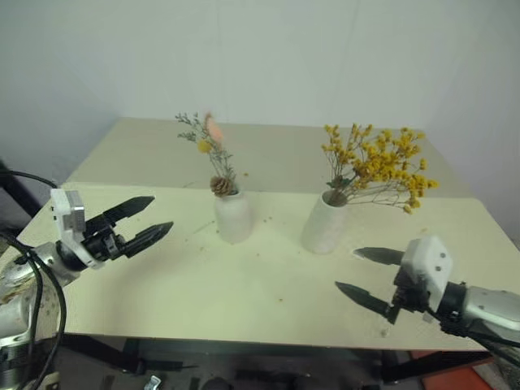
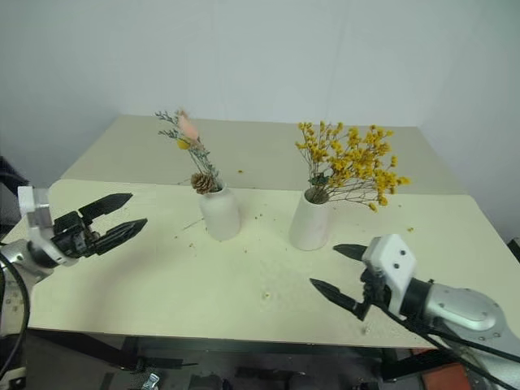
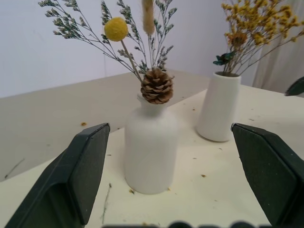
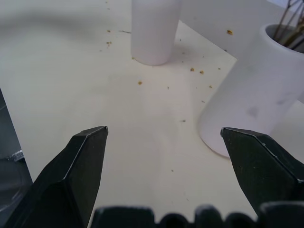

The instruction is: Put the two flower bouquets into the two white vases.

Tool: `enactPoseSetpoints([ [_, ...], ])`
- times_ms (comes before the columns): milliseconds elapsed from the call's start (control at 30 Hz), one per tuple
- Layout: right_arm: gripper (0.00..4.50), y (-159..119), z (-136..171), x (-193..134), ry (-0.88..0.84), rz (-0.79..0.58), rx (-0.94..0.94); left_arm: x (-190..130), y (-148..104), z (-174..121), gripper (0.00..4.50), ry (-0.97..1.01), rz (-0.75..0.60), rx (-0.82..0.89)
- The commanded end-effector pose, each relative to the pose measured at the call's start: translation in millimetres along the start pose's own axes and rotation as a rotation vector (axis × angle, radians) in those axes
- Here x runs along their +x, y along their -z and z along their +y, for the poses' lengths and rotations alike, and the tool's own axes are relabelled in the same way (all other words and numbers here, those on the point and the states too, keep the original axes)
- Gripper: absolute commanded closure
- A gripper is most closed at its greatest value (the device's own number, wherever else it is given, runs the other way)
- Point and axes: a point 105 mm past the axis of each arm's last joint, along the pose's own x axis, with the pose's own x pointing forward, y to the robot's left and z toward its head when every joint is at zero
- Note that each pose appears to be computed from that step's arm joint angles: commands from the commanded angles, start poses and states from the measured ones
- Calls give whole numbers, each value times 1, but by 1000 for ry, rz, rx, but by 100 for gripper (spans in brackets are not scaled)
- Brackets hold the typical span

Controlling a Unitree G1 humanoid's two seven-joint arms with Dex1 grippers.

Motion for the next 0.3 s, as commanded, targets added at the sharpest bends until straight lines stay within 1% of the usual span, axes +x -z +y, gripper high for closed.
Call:
enactPoseSetpoints([
  [33, 0, 4, -19, -20, 48, 31, -56, 6, -9, -14, 2, 51, 0, 22],
  [167, 0, 13, -49, -48, 123, 89, -65, 10, -1, -28, 2, 90, 38, 25],
  [300, 0, 11, -61, -64, 149, 94, -78, 8, 1, -27, 2, 70, 70, 28],
])
